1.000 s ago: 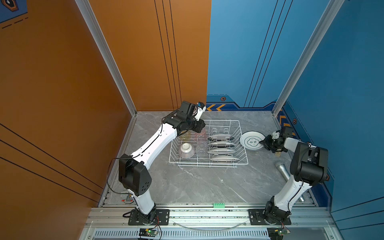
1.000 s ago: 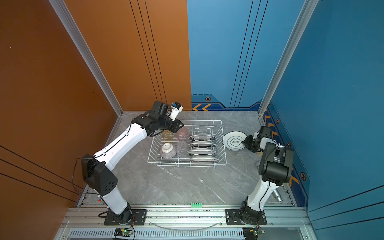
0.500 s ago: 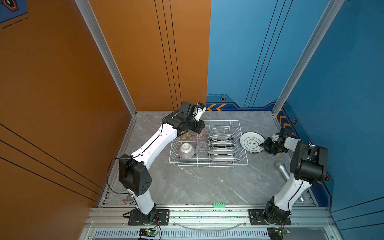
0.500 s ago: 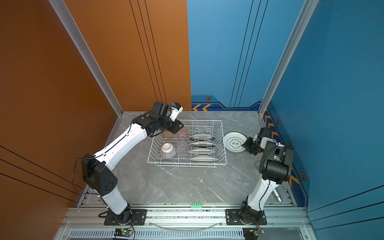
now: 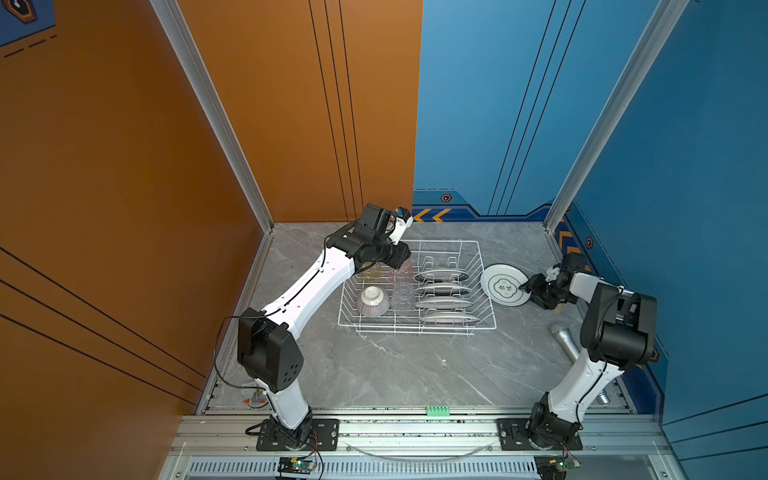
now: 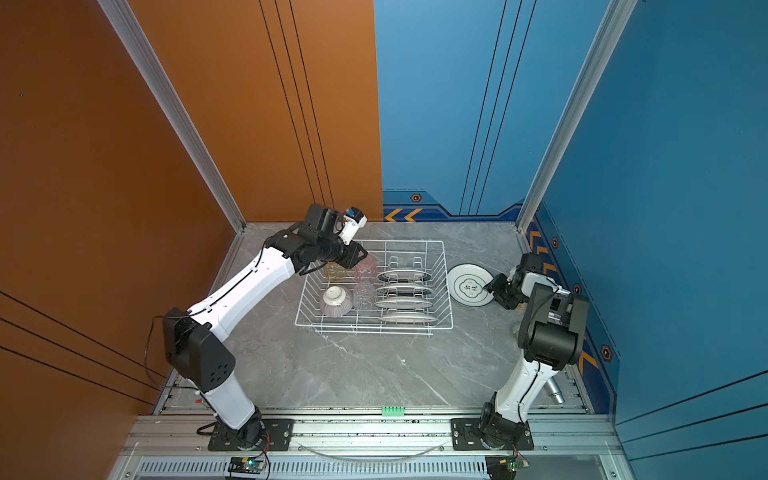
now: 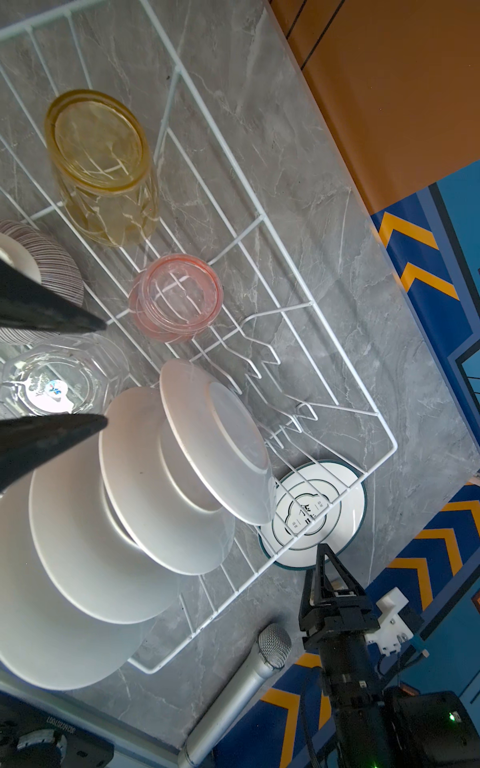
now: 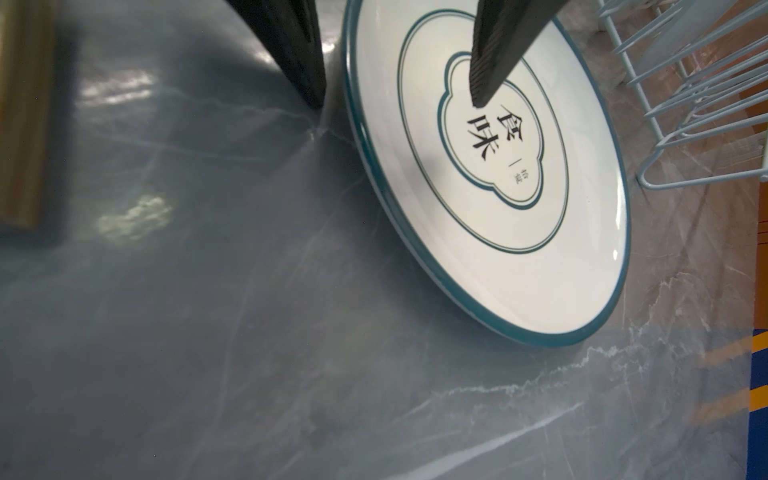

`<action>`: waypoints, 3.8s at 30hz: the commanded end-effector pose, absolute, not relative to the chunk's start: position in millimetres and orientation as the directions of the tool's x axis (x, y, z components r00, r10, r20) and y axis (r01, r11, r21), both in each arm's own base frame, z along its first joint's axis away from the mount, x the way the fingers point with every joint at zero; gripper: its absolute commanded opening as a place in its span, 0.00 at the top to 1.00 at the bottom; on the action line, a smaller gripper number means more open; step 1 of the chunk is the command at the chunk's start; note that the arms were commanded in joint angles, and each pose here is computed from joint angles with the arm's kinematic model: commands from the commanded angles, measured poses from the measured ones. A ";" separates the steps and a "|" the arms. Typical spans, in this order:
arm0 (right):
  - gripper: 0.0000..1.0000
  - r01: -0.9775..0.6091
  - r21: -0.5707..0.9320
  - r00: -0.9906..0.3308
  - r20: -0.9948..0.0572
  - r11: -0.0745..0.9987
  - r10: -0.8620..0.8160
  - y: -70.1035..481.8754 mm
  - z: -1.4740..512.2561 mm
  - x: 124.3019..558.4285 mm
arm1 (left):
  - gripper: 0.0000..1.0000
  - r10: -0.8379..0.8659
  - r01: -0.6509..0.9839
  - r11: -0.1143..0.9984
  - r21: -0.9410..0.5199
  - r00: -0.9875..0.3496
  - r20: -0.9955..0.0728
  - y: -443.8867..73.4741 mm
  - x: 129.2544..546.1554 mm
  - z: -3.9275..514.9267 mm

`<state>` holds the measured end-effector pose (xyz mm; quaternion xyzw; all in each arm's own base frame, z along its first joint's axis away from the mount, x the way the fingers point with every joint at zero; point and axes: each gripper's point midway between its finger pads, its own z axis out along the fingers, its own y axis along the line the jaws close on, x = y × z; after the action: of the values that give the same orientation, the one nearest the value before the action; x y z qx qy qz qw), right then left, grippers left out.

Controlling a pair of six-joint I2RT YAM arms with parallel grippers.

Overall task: Unload the mixed dishes from the dish rack
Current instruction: 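Lower the plate flat onto the table with the right gripper and open it, then raise the right gripper off the plate while the left gripper reaches into the rack, then close the left gripper on the rim of the green-and-red rimmed plate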

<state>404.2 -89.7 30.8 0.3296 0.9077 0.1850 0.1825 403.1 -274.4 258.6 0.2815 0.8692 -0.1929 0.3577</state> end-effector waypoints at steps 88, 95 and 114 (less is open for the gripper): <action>0.40 0.302 0.427 -0.723 -0.480 0.852 0.497 -37.6 189.0 392.1 | 1.00 0.883 0.791 0.366 0.491 -0.129 -0.451 -372.5 449.9 191.8; 0.41 0.288 0.434 -0.722 -0.487 0.854 0.491 -34.0 192.2 393.0 | 1.00 0.845 0.762 0.421 0.492 -0.133 -0.517 -364.0 449.0 229.5; 0.41 0.214 0.475 -0.719 -0.515 0.854 0.466 -16.4 202.5 397.9 | 1.00 0.686 0.690 0.589 0.420 -0.153 -0.712 -333.3 440.5 322.4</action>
<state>398.4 -25.7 189.7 0.2072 0.9124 0.1786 0.3044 441.9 -340.3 296.9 0.4864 0.7546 0.0300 0.4395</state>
